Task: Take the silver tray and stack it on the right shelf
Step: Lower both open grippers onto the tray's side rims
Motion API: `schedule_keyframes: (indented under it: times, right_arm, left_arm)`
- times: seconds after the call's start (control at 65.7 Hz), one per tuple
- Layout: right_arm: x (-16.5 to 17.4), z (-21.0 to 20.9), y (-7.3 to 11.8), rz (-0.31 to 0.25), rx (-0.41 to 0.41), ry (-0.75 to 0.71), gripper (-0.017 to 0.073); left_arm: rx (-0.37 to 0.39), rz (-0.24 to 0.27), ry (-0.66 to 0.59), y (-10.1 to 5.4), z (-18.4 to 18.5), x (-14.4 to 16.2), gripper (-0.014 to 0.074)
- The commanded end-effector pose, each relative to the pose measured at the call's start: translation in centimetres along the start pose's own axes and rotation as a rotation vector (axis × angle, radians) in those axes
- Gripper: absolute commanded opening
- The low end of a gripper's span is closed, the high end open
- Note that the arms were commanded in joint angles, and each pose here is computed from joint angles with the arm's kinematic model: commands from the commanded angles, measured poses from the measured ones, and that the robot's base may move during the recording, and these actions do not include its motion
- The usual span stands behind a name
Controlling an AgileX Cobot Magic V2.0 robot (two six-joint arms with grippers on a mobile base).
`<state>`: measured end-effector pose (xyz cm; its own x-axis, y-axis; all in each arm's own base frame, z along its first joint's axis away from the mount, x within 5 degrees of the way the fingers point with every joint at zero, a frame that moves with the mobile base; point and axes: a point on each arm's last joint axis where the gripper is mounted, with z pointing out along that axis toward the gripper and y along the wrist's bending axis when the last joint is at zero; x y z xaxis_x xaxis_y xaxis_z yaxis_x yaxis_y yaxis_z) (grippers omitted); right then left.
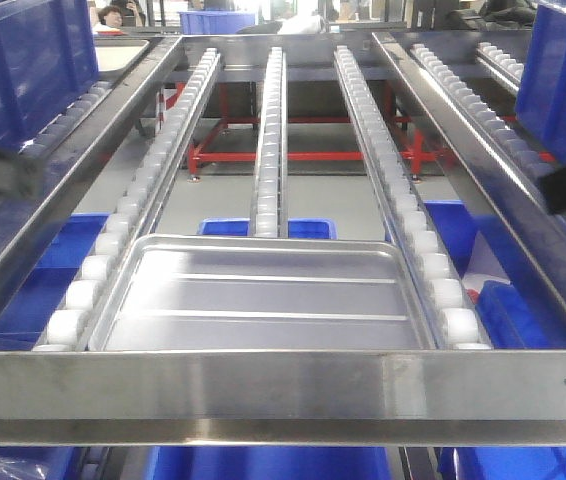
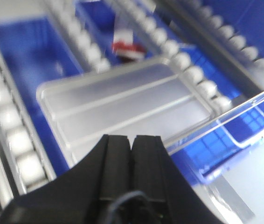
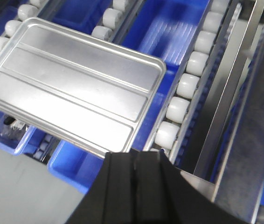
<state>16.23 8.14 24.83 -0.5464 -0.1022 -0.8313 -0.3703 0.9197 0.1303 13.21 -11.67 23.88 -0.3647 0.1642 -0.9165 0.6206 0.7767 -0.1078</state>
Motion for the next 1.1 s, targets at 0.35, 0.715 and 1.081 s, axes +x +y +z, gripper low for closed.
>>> schedule_keyframes:
  times: [0.35, 0.715, 1.081]
  right_arm:
    - [-6.3, 8.9, 0.9, 0.333, 0.071, 0.236, 0.0060]
    - [-8.3, 13.8, 0.8, 0.368, 0.175, 0.419, 0.0060]
    - [-9.0, 15.0, 0.6, 0.369, 0.205, 0.475, 0.0060]
  left_arm:
    - [-0.101, -0.275, 0.411, 0.9, 11.1, -5.7, -0.0091]
    - [-0.424, -0.242, 0.539, 4.1, 13.0, -8.5, -0.0091]
    - [-0.398, -0.348, 0.584, 3.6, 14.5, -7.9, -0.0091]
